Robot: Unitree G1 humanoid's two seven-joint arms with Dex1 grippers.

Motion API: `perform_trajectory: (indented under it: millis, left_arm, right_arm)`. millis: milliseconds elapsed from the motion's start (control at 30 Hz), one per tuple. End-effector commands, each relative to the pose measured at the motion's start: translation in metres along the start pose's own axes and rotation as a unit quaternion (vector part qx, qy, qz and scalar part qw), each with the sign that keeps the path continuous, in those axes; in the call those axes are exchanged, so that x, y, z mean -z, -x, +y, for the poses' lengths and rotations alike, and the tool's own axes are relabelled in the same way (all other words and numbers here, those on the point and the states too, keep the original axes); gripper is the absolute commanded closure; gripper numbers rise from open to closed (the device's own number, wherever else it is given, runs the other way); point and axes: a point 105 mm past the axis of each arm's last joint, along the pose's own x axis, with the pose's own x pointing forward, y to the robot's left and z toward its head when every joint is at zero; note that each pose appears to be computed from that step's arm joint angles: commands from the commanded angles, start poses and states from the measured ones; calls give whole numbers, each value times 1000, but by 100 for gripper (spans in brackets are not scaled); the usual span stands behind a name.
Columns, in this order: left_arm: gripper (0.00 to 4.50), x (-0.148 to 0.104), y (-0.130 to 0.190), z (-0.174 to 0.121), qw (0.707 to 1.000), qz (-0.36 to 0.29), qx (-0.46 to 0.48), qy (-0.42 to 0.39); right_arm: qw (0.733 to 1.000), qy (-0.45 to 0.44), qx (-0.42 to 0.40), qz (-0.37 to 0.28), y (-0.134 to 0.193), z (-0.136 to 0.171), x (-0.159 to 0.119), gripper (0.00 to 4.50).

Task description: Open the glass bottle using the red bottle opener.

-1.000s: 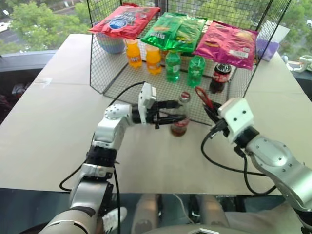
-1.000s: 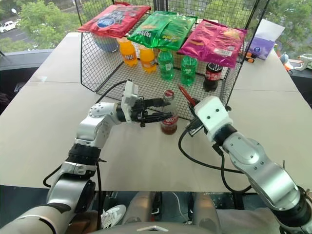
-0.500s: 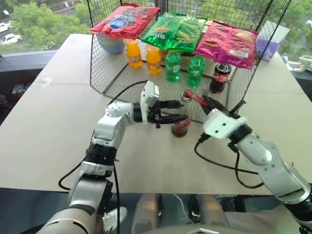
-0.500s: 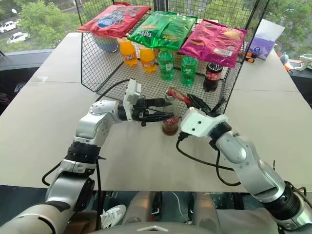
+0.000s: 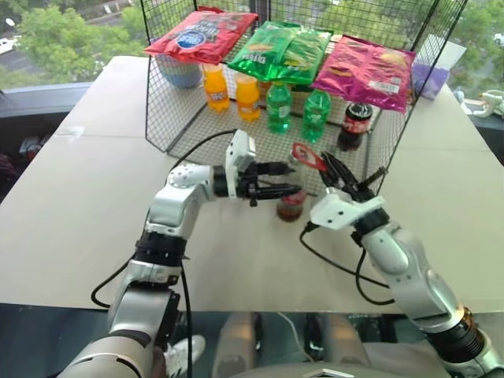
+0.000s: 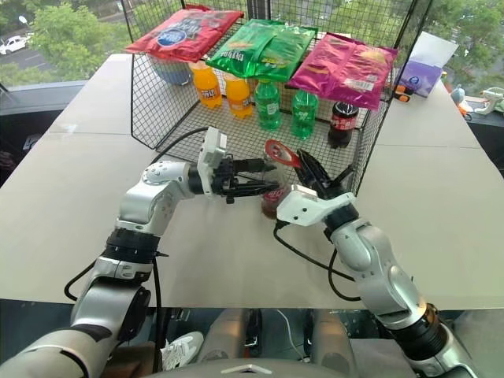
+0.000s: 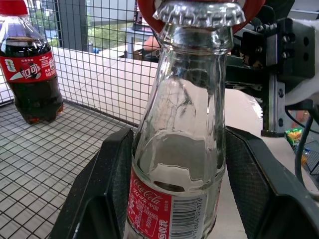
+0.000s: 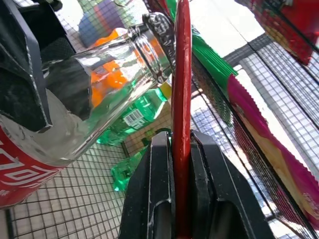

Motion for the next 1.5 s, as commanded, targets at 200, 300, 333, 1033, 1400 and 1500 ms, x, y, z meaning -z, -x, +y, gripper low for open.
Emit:
perform_trajectory:
  millis: [200,300,333,1033,1400,1500]
  left_arm:
    - [237,-22,-10,-8,999,-18,34,-36]
    - [237,-21,-10,-8,999,-17,34,-36]
    - [237,-21,-10,-8,999,-17,34,-36]
    - [237,-16,-15,-8,998,-13,37,-41]
    - [237,-1,-9,-5,998,9,40,-48]
    - [237,0,-12,-4,998,10,39,-49]
  right_arm:
    - [998,42,-53,9,1,58,7,450]
    - [997,61,-52,11,2,62,11,450]
    - [996,66,-51,12,3,63,13,450]
    - [991,115,-60,20,6,62,25,450]
    - [969,200,-143,2,14,15,29,450]
    - [964,214,-158,-4,14,7,28,450]
